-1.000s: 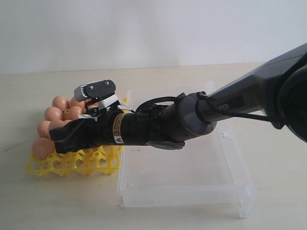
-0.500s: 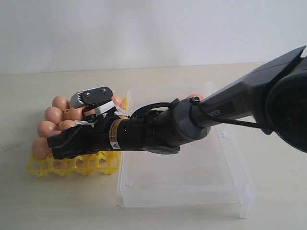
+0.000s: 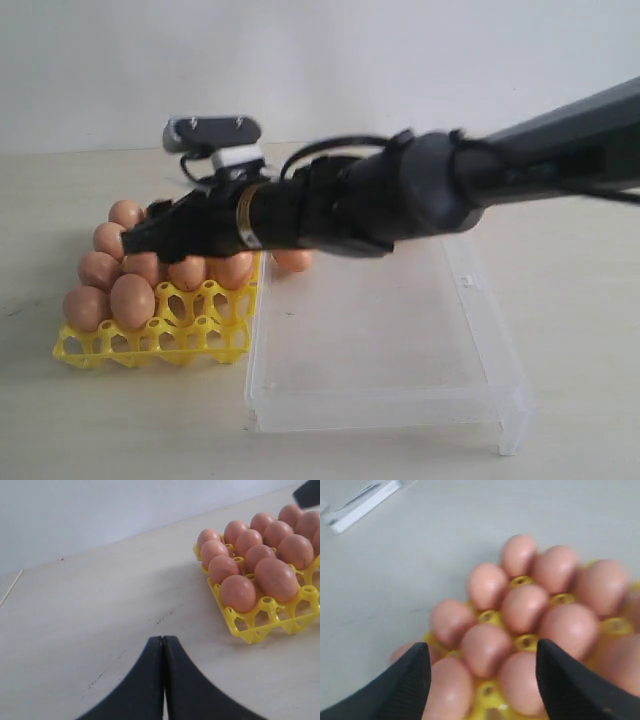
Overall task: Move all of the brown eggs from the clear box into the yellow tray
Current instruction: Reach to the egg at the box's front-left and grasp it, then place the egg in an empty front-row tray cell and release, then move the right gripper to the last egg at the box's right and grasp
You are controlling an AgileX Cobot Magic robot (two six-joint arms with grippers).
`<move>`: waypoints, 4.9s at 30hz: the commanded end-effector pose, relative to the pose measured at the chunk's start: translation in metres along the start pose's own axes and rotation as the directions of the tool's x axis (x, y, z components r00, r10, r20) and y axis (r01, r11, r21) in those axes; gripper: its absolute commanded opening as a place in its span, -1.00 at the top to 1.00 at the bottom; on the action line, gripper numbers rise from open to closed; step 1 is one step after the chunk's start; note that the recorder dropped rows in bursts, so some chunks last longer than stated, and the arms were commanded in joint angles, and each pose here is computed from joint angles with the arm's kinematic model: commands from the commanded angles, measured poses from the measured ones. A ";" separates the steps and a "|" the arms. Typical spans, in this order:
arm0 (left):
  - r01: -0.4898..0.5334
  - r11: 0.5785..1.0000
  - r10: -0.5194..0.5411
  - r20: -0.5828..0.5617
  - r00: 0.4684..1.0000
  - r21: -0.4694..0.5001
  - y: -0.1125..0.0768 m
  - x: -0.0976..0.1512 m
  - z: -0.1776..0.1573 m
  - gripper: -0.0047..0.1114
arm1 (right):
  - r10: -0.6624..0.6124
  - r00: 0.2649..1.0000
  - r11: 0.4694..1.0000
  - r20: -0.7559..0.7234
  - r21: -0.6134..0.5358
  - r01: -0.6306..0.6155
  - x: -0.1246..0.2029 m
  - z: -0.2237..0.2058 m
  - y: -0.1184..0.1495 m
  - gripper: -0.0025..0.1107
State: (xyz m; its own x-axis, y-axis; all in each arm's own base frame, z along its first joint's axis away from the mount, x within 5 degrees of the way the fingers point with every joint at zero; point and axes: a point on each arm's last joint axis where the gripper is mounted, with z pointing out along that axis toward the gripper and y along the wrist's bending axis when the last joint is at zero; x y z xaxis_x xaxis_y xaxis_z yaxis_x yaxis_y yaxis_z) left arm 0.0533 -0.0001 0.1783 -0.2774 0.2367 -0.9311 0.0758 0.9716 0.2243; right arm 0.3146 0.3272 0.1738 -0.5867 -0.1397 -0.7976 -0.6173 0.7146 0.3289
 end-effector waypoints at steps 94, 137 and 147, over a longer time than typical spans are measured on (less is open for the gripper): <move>0.004 1.000 -0.004 0.018 1.000 -0.002 0.000 -0.002 -0.001 0.92 | -0.115 0.989 0.993 0.096 -0.029 0.118 0.059 0.015 0.014 0.96; 0.004 1.000 -0.004 0.018 1.000 -0.002 0.000 -0.002 -0.001 0.92 | 0.616 0.770 0.560 0.167 0.595 -0.577 -0.041 -0.081 -0.134 0.00; 0.004 1.000 -0.004 0.018 1.000 -0.002 0.000 -0.002 -0.001 0.92 | 0.730 0.516 0.225 0.448 0.556 -0.800 -0.020 -0.069 -0.173 0.00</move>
State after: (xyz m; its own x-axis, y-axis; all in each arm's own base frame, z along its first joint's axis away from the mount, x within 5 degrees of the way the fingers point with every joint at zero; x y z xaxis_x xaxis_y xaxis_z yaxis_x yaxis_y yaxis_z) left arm 0.0533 -0.0001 0.1783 -0.2774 0.2367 -0.9311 0.0758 0.9716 0.2243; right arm 0.3911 0.1641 0.1699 -0.5836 0.7057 -0.4018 0.5836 0.7085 0.3967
